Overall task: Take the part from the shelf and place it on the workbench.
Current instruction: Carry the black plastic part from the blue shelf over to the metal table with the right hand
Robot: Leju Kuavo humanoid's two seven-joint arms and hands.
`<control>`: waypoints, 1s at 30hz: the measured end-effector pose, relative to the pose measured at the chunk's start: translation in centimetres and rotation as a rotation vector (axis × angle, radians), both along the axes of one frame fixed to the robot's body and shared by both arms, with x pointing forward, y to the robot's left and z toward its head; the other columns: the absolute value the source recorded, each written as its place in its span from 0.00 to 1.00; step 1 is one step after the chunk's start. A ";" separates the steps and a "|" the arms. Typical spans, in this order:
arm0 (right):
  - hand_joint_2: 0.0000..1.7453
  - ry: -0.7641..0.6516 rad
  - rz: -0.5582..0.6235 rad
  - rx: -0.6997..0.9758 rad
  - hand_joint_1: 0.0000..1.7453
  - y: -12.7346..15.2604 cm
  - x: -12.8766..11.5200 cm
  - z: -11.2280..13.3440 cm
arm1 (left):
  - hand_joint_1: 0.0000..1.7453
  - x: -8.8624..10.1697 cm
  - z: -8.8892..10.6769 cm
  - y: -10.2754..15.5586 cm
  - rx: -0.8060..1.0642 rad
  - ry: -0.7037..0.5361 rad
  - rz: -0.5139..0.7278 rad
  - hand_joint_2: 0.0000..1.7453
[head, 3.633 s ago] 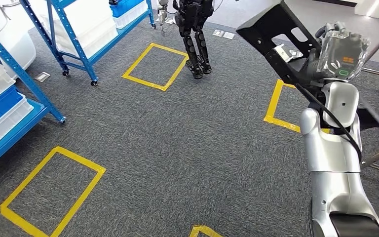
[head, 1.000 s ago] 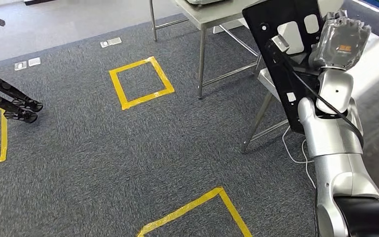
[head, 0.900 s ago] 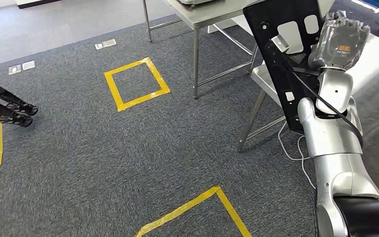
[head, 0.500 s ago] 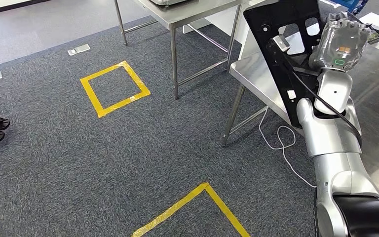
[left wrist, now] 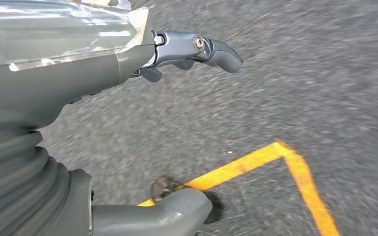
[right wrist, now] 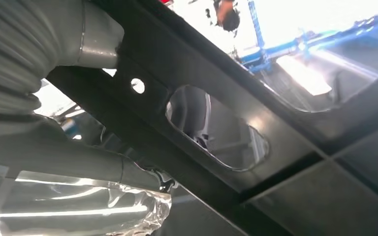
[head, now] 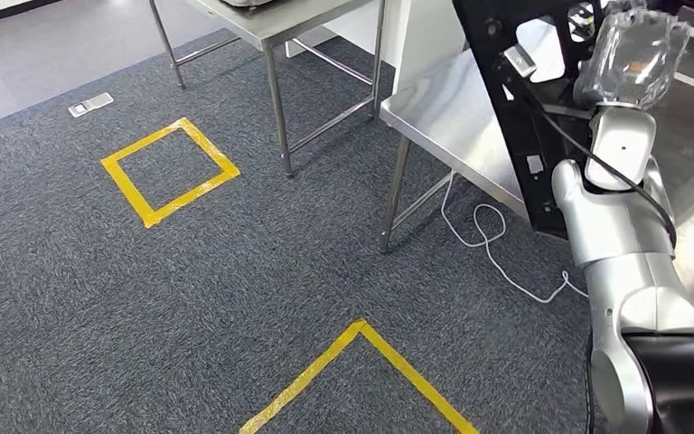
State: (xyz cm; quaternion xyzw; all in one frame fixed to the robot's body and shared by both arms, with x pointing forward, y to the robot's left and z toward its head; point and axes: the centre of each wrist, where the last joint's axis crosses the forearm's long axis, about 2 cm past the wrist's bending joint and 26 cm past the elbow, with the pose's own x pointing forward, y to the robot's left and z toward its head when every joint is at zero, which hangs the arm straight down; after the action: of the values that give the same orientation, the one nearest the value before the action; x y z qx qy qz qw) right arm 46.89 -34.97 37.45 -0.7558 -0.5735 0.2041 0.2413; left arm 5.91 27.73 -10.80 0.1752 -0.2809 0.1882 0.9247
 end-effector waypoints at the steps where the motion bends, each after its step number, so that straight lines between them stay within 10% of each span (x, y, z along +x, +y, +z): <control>1: 1.00 -0.009 -0.001 -0.002 1.00 -0.1 0.1 0.4 | 0.00 0.0 0.0 0.0 0.002 -0.008 -0.004 1.00; 30: 1.00 -0.029 0.008 -0.089 1.00 -1.0 1.3 4.8 | 0.00 0.2 0.0 -0.8 -0.160 -0.102 0.005 1.00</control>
State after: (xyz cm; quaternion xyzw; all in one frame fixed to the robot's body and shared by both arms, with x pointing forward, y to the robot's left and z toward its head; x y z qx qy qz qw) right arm 48.23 -36.00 42.25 -0.7663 -0.5703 0.2195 0.1981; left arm 6.15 26.96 -10.82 0.0915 -0.3111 0.2208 0.9198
